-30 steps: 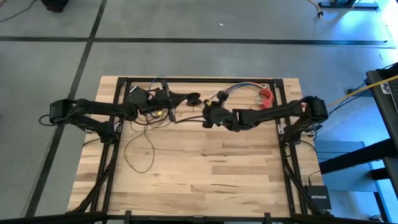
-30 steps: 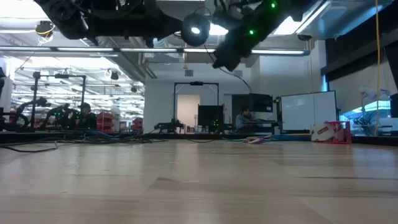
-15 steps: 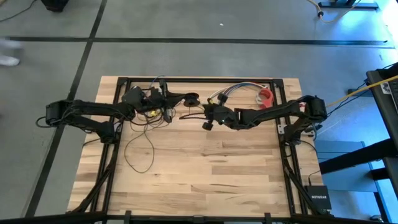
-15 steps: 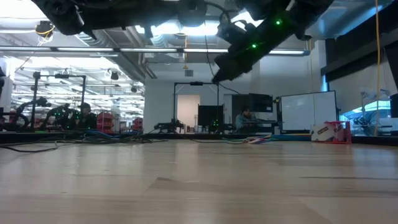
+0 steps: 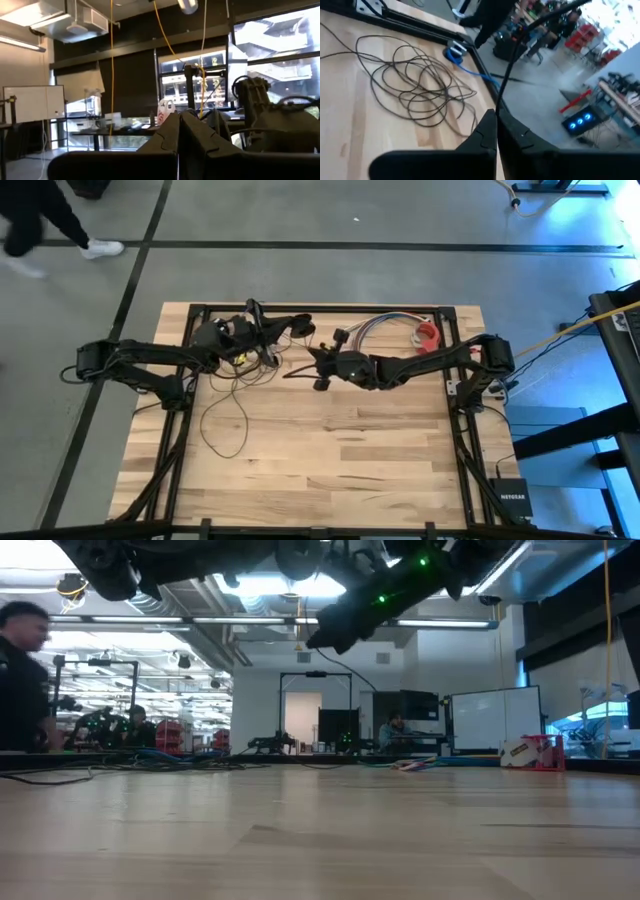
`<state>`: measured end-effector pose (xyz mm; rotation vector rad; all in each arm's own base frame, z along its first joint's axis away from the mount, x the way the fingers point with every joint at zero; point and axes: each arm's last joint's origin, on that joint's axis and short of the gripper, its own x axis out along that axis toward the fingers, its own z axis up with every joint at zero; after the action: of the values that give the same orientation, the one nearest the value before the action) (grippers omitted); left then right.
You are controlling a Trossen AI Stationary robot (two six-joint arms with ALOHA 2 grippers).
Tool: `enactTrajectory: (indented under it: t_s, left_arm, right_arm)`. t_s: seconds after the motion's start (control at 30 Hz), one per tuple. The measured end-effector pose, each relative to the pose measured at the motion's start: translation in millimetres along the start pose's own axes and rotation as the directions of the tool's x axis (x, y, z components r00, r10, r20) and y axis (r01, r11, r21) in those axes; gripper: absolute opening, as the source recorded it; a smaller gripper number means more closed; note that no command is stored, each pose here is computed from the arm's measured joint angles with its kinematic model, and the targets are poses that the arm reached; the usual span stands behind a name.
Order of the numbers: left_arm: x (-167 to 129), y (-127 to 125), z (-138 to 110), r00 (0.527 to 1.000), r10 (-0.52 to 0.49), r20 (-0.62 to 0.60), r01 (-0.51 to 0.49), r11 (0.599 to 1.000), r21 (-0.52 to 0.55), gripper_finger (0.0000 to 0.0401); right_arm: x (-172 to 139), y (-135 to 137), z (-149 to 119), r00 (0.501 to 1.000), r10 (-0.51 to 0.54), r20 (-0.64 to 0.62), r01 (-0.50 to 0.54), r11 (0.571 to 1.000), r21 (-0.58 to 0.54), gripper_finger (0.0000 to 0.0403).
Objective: Coiling cords
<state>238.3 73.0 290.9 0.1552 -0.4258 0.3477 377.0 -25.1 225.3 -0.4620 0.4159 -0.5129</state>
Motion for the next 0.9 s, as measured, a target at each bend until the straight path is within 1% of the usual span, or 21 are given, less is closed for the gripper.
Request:
enactTrajectory:
  t_s: [0.07,0.17,0.23,0.37,0.47,0.53,0.63,0.67,0.77,0.9]
  left_arm:
    - [0.3,0.4,-1.3,1.0,0.001,-0.006,0.0,1.0,0.014,0.0001]
    - [0.8,0.2,-7.1,0.999,-0.001,-0.054,0.003,0.999,0.046,0.0001]
    - [1.2,0.1,-11.3,0.997,0.005,-0.078,-0.001,0.998,0.06,0.0001]
    - [2.7,-0.8,-20.4,0.993,0.006,-0.118,0.003,0.997,0.071,0.0001]
    - [3.9,-1.4,-28.2,0.989,0.015,-0.146,-0.004,0.997,0.076,0.0001]
    - [4.0,-0.1,-31.6,0.986,0.021,-0.166,-0.008,0.997,0.081,0.0001]
    - [3.1,0.1,-37.6,0.974,0.023,-0.227,0.003,0.993,0.115,0.0001]
    - [2.6,0.7,-39.8,0.968,0.026,-0.249,0.006,0.992,0.126,0.0001]
    - [1.3,2.9,-45.0,0.953,0.031,-0.3,0.011,0.991,0.135,0.0001]
    - [-2.2,5.8,-54.5,0.917,0.037,-0.396,0.023,0.989,0.146,0.0001]
  right_arm:
    - [0.5,-1.8,5.2,1.0,0.004,0.015,-0.003,0.999,-0.044,0.0004]
    - [1.1,-4.1,14.5,0.999,0.028,0.047,-0.022,0.99,-0.137,0.0004]
    - [1.4,-4.9,20.4,0.995,0.063,0.073,-0.051,0.986,-0.158,0.0004]
    - [3.6,-7.3,21.5,0.987,0.124,0.1,-0.108,0.983,-0.15,0.0005]
    - [11.1,-9.2,16.9,0.978,0.174,0.113,-0.164,0.982,-0.092,0.0005]
    - [16.0,-7.5,7.5,0.981,0.185,0.053,-0.18,0.98,-0.087,0.0005]
    - [16.5,-6.8,-1.6,0.99,0.13,-0.054,-0.134,0.988,-0.082,0.0005]
    - [14.4,-8.3,-2.0,0.99,0.117,-0.078,-0.123,0.99,-0.074,0.0005]
    - [4.5,-11.2,-1.4,0.983,0.124,-0.136,-0.132,0.99,-0.052,0.0005]
    - [-9.5,-18.1,-7.5,0.967,0.144,-0.209,-0.142,0.99,0.026,0.0005]
